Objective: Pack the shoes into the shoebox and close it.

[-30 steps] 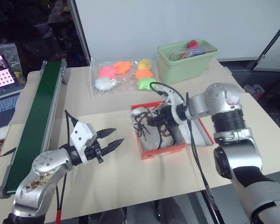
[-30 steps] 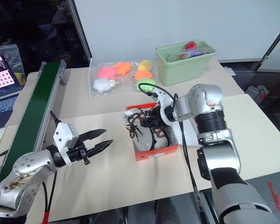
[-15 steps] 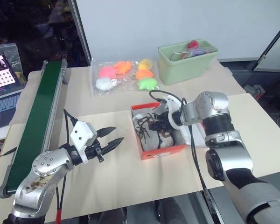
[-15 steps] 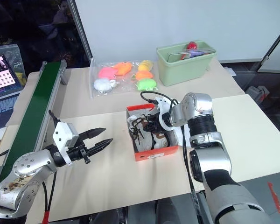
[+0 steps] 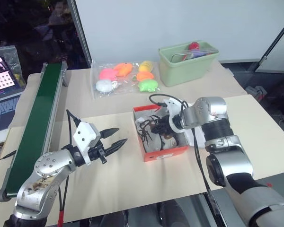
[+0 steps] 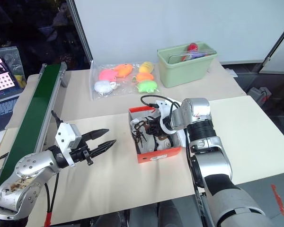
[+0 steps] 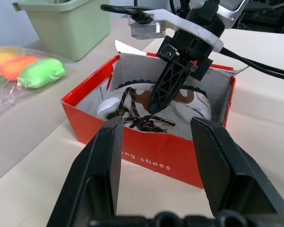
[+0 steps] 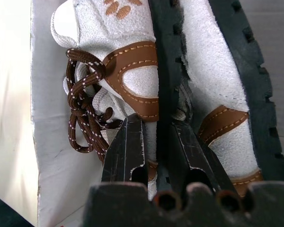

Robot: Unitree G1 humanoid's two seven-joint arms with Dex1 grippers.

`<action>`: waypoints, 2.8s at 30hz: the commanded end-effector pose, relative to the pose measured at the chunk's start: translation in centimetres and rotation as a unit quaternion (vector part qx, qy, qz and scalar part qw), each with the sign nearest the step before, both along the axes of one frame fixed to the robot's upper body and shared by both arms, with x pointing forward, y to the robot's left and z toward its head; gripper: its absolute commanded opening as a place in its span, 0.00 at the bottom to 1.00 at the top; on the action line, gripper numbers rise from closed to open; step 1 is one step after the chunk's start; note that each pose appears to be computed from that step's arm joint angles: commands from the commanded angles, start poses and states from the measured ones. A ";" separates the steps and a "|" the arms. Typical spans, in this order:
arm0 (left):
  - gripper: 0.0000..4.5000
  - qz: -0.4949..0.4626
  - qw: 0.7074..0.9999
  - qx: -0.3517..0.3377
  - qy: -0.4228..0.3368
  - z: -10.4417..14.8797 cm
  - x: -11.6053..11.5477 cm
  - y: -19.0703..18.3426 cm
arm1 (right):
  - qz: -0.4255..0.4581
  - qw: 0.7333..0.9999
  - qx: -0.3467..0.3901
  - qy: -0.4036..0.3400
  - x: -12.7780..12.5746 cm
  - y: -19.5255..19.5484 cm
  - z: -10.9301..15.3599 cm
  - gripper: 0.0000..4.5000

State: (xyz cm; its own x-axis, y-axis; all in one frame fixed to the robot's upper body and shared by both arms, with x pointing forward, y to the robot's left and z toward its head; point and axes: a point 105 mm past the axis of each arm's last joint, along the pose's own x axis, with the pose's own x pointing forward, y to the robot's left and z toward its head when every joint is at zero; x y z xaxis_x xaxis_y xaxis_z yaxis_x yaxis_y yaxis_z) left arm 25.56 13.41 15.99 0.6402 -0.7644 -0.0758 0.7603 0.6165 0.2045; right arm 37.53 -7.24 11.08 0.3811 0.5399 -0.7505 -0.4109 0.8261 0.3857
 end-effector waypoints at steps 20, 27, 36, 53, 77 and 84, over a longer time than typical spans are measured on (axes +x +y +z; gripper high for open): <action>0.54 -0.036 0.999 -0.002 -0.031 1.0 1.0 -1.0 | 0.030 0.954 0.173 -0.243 -4.0 -3.8 12.1 0.62; 0.54 -0.068 0.997 -0.003 -0.019 0.7 0.7 -1.6 | 0.104 0.934 0.185 -0.288 -12.8 -7.2 9.3 0.23; 0.54 -0.086 0.996 -0.002 -0.010 0.3 0.6 -1.9 | -0.038 0.971 -0.073 -0.223 -14.8 -12.2 -4.7 0.02; 0.54 -0.084 0.996 0.001 -0.011 0.7 1.1 -2.0 | -0.311 0.902 -0.121 -0.274 -6.5 -16.8 -8.1 0.02; 0.54 -0.058 0.998 0.000 -0.011 0.7 0.1 -1.3 | -0.257 0.729 0.478 -0.418 -8.5 -9.8 7.9 0.02; 0.54 -0.050 0.999 0.002 -0.010 0.5 0.2 -0.8 | -0.054 0.875 0.296 -0.381 -8.2 -3.1 5.2 0.02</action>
